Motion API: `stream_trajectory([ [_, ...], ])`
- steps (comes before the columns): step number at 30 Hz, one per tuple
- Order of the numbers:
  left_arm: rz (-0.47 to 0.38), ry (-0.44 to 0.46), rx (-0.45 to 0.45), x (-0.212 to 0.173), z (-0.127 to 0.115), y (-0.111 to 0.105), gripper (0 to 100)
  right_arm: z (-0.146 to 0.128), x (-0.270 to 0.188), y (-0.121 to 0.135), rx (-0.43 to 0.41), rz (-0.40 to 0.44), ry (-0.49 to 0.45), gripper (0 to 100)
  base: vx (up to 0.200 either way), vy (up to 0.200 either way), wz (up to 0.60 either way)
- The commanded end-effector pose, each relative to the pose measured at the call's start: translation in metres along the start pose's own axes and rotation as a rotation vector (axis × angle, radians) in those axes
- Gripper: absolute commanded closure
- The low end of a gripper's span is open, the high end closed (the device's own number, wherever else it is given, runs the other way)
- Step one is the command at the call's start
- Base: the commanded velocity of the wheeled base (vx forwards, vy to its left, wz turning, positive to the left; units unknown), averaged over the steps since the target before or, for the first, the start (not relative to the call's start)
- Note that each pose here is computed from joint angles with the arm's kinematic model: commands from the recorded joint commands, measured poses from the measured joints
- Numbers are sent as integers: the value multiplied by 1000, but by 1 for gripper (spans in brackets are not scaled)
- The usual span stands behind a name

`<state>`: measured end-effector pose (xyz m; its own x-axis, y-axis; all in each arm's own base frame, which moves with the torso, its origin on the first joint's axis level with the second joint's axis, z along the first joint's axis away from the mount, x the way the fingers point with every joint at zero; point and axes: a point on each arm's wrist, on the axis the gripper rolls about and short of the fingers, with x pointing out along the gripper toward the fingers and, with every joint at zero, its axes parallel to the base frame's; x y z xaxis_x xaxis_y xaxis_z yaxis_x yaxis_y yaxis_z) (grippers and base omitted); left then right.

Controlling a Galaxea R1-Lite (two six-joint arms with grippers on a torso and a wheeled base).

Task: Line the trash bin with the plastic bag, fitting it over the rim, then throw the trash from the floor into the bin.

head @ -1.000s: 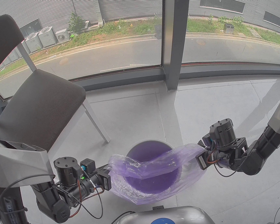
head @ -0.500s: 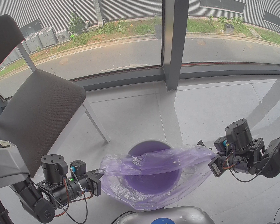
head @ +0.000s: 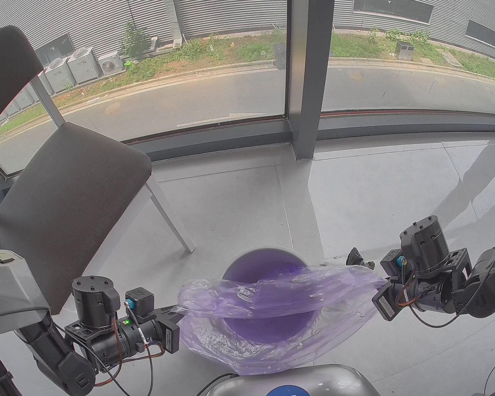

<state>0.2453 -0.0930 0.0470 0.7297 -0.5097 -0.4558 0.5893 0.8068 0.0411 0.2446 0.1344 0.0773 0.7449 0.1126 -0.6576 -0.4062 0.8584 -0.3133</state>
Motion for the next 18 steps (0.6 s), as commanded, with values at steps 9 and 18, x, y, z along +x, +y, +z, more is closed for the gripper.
stream_trajectory([
  [9,-3,55,-7,23,-16,5,100,7,29,7,-7,3,25,100,0,0,0],
  [18,13,44,-32,48,-22,12,100,25,65,-2,36,-33,7,100,0,0,0],
])
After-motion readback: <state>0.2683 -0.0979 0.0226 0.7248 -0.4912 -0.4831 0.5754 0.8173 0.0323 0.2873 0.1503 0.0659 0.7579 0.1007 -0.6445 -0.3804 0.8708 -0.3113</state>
